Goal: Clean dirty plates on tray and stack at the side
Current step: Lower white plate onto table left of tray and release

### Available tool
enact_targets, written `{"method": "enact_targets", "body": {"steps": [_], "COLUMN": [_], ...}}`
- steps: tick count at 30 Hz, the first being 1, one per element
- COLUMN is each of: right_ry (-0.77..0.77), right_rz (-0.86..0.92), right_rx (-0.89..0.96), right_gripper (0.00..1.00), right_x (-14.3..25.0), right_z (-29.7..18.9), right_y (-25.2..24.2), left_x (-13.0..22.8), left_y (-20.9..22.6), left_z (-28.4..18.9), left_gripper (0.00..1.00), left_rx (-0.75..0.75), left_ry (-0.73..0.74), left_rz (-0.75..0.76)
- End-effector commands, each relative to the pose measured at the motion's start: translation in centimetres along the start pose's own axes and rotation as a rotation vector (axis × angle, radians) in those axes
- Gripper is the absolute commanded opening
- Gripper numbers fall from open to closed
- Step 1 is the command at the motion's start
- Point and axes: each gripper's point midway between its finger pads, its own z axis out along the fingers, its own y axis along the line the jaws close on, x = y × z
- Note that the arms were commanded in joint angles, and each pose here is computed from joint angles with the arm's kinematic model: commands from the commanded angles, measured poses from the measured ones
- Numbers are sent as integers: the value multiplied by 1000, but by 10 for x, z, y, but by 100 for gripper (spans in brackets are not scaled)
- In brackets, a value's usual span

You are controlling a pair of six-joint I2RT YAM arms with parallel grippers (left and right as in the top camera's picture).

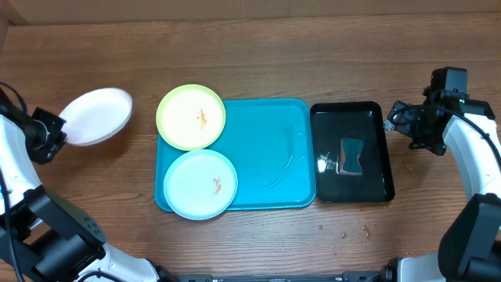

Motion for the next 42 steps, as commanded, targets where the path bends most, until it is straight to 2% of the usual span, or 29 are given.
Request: {"method": "enact_targets", "body": {"steps": [1, 12, 30, 31, 34, 37, 40, 42], "right_ry": [-24, -24, -24, -24, -24, -24, -24, -24], "right_rz": [7, 7, 7, 7, 7, 7, 7, 7], "right_rx": [-8, -8, -8, -8, -8, -8, -8, -8], "right_gripper": [100, 100, 100, 100, 100, 100, 100, 100], "right_x": [-8, -8, -8, -8, -8, -8, -8, -8], "right_z": [-5, -5, -5, -5, -5, -5, -5, -5], "right_y": [2, 1, 2, 2, 2, 2, 2, 2], "left_x": [0, 17, 40, 40, 40, 48, 68, 84], "left_y": [17, 21, -4, -5, -6, -13, -36, -49], "left_z": [4, 49, 57, 57, 56, 56, 51, 45], "left_gripper": [4, 4, 4, 8, 40, 46, 51, 62], "left_rx": [-131, -150, -128, -133, -139, -88, 60, 141], "left_ry": [-48, -64, -30, -33, -40, 4, 100, 168], "left_rz": [-5, 68, 193, 198, 204, 231, 302, 320]}}
